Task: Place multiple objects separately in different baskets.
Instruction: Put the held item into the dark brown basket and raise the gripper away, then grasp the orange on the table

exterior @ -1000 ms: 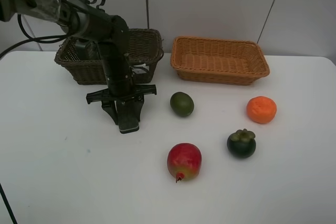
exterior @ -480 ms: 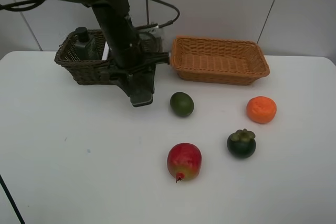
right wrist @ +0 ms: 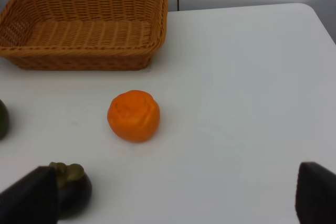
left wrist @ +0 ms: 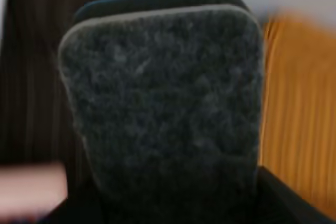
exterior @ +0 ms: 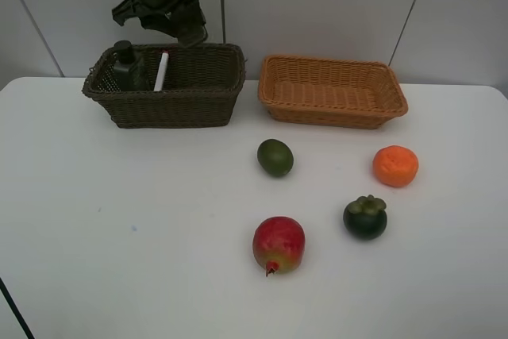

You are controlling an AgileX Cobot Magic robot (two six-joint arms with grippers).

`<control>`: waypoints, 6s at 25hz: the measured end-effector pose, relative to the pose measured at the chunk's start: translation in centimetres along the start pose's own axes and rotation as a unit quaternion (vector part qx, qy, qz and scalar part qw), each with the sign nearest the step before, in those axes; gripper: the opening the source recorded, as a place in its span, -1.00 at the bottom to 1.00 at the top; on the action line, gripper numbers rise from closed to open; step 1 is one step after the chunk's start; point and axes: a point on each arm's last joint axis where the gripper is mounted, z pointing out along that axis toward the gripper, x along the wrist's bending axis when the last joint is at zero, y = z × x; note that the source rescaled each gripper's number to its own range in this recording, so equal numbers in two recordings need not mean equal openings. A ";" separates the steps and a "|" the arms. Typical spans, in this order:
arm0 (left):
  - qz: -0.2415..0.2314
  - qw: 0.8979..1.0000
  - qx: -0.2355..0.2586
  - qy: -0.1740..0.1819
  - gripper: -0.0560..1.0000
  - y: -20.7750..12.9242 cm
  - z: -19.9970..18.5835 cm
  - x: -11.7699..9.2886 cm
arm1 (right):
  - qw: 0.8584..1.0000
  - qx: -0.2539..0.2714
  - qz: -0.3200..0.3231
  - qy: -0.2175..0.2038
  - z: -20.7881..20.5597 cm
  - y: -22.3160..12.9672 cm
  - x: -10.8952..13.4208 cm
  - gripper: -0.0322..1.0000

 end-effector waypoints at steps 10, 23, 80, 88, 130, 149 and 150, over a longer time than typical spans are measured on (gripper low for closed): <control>0.095 0.995 -0.037 0.010 0.96 0.6 1.5 0.6 | 1.000 0.000 0.000 0.000 0.0 0.0 0.0 0.99; 0.106 0.986 0.121 0.053 1.00 -1.7 -3.4 0.6 | 1.000 0.000 0.000 0.000 0.0 0.0 0.0 0.99; 0.203 0.953 -0.204 0.095 1.00 -34.6 -31.4 16.5 | 1.000 0.000 0.000 0.000 0.0 0.0 0.0 0.99; 0.204 0.951 -0.213 0.093 1.00 -34.5 -31.1 16.6 | 1.000 0.000 0.000 0.000 0.0 0.0 0.0 0.99; 0.187 0.951 -0.220 0.109 1.00 -34.5 -31.1 16.5 | 0.960 0.277 0.033 -0.031 11.1 5.9 -0.2 0.99; 0.187 0.951 -0.220 0.109 1.00 -34.5 -31.1 16.5 | 0.879 0.473 -0.035 0.054 32.1 5.7 4.3 0.99; 0.187 0.951 -0.220 0.109 1.00 -34.5 -31.1 16.5 | 0.879 0.471 -0.041 0.058 32.7 5.5 4.6 0.99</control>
